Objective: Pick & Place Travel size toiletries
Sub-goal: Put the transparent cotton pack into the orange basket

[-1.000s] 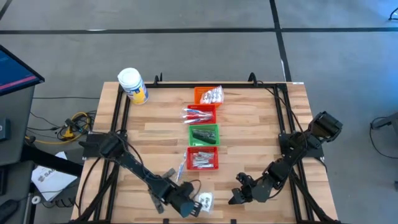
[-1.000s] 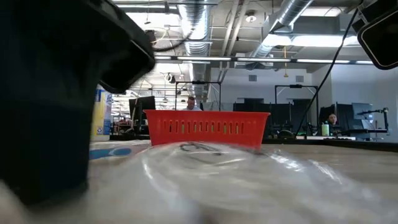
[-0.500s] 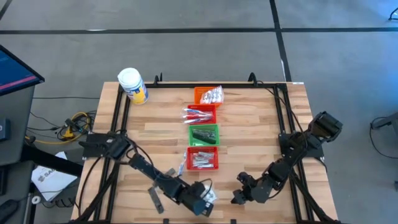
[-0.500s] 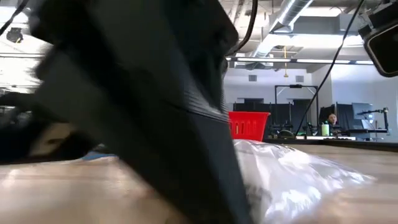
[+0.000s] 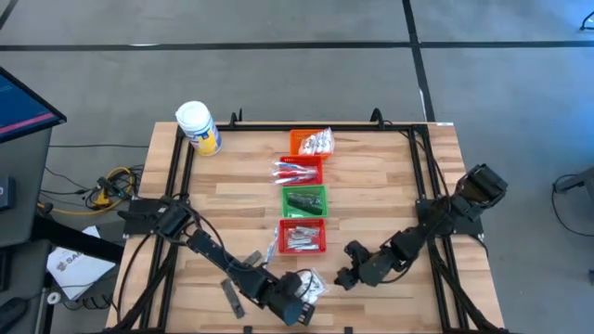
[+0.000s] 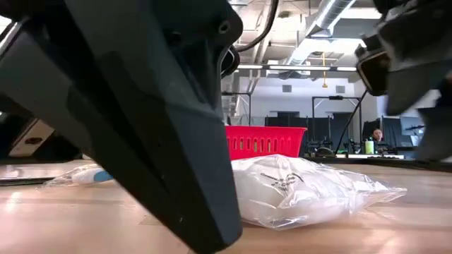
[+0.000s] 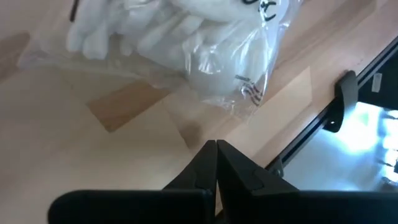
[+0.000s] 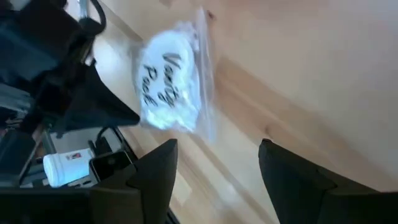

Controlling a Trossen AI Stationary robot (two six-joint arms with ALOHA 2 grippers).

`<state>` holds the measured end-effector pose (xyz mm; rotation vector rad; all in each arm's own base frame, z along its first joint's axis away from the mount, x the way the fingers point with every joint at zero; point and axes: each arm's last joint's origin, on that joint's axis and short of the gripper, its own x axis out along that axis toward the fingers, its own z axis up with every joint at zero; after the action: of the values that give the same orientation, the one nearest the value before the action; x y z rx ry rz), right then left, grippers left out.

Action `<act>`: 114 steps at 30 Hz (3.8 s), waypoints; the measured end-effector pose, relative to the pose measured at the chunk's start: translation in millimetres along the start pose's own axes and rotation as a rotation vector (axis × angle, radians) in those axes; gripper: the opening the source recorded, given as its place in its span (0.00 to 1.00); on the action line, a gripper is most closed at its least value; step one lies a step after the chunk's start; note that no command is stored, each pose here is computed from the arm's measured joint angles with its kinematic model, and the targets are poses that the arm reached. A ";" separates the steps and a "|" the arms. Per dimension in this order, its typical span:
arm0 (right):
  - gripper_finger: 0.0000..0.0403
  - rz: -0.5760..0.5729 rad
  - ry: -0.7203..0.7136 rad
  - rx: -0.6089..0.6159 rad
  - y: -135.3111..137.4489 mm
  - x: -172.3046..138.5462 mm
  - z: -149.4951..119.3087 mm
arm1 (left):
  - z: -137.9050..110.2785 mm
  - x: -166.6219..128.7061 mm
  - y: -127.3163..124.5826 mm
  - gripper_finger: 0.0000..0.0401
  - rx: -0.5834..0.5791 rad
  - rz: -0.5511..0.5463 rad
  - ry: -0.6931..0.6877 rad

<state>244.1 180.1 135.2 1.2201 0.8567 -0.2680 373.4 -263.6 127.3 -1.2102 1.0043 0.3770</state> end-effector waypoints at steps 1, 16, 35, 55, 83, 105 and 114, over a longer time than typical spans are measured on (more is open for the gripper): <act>0.54 0.003 -0.006 -0.009 0.5 0.5 2.6 | -1.0 -0.2 0.3 0.00 -0.007 0.002 -0.002; 0.55 0.138 0.082 0.015 -5.5 46.2 6.6 | 1.2 -1.5 5.9 0.00 -0.060 0.064 -0.044; 0.55 0.241 0.113 0.060 -6.8 62.5 9.3 | 6.7 -1.5 5.9 0.00 -0.026 0.075 -0.047; 0.29 0.272 0.118 0.033 8.8 65.1 8.1 | 4.4 -1.7 6.3 0.00 0.000 0.076 -0.045; 0.47 0.252 0.101 0.079 8.6 65.9 12.7 | -1.3 -2.4 7.9 0.00 0.038 0.086 -0.031; 0.49 0.265 0.126 0.095 9.2 64.3 5.4 | 44.8 -78.4 -10.0 0.00 0.092 0.158 -0.291; 0.53 0.264 0.127 0.094 9.2 64.3 5.0 | 55.7 -73.8 -8.7 0.00 0.087 0.175 -0.306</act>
<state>294.8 195.2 97.2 1.4344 0.7876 -0.0172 364.2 -198.0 192.2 -0.9549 0.8529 0.6295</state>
